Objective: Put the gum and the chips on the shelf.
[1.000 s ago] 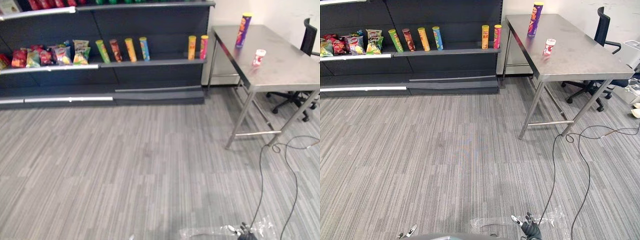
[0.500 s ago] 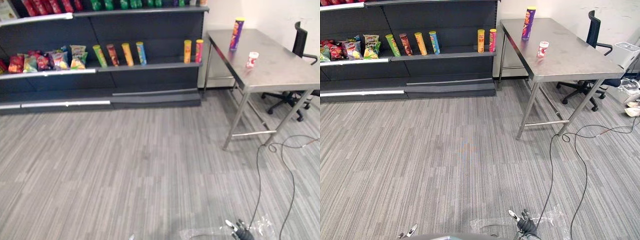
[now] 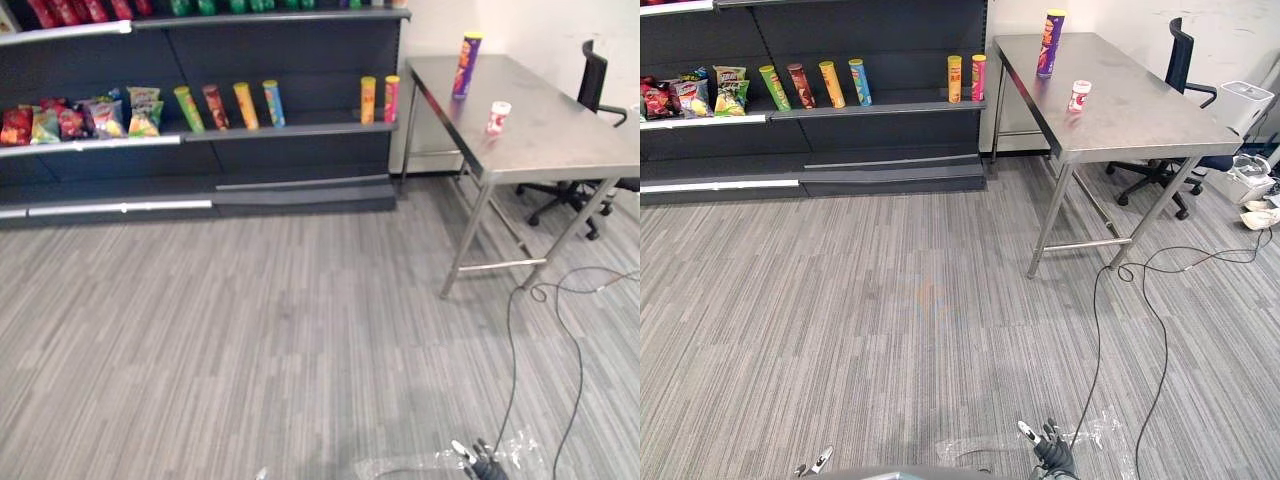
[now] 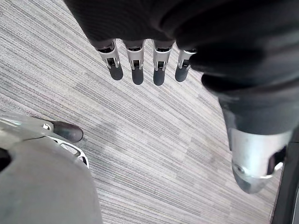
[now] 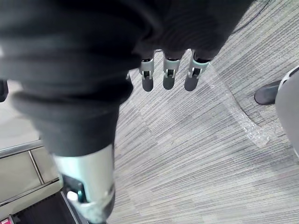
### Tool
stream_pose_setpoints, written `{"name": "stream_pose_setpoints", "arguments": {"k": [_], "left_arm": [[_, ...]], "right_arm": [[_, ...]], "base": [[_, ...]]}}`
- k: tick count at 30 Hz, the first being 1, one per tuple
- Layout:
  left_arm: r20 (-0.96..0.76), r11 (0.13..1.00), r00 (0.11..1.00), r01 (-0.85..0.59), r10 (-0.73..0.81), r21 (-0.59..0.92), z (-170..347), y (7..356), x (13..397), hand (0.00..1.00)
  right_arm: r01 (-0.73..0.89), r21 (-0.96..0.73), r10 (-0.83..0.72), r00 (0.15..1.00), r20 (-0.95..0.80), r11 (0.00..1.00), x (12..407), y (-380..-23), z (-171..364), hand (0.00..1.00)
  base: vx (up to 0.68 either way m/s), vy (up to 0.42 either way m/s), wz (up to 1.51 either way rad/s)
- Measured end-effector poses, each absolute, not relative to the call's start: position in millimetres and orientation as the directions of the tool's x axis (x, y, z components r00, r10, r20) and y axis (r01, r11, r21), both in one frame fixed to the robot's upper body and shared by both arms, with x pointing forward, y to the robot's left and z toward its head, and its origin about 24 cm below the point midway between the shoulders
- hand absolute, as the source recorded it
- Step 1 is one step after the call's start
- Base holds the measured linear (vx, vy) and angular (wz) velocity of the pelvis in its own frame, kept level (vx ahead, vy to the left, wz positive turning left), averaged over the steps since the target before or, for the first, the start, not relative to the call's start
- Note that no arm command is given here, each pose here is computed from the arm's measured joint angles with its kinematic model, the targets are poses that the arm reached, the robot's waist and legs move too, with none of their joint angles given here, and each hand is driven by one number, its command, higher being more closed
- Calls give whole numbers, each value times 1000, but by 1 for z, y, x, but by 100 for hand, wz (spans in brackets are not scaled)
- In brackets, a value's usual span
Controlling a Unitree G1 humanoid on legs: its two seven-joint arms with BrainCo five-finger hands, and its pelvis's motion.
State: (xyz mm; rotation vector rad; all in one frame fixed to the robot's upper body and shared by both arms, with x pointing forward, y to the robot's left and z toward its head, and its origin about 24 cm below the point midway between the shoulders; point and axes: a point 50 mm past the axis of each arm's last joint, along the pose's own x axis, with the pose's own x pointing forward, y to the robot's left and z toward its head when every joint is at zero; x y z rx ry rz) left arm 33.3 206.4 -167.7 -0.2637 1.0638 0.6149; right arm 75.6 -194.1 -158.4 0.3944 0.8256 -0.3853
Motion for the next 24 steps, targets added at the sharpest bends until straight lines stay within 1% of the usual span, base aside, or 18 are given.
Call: {"name": "stream_pose_setpoints", "arguments": {"k": [3, 7, 15, 18, 21, 23, 24], "left_arm": [[-876, 804, 339, -588, 344, 89, -168, 206, 34, 0], [-875, 805, 336, -585, 347, 95, -168, 206, 34, 0], [-877, 804, 331, -586, 349, 100, -168, 206, 34, 0], [-873, 804, 342, -588, 348, 90, -168, 207, 38, 0], [-868, 762, 338, -643, 364, 69, -167, 211, 39, 0], [-852, 695, 339, -718, 399, 39, -164, 217, 42, 0], [-855, 677, 333, -735, 397, 29, -164, 215, 40, 0]], "right_arm": [[507, 136, -231, 595, -770, 851, 75, -196, -158, 0], [501, 79, -272, 588, -762, 862, 77, -195, -157, 0], [519, 108, -258, 582, -771, 848, 77, -196, -158, 0], [528, 139, -247, 594, -766, 838, 81, -197, -157, 0], [531, 168, -242, 616, -750, 830, 87, -196, -155, 0], [529, 190, -234, 632, -739, 827, 90, -192, -154, 0], [521, 191, -231, 638, -735, 832, 92, -192, -153, 0]], "base": [[-47, -34, 5], [-30, -22, 2], [-34, -28, 9], [-61, -30, 6], [-73, -64, 6], [-78, -126, -1], [-22, -73, -16]]}}
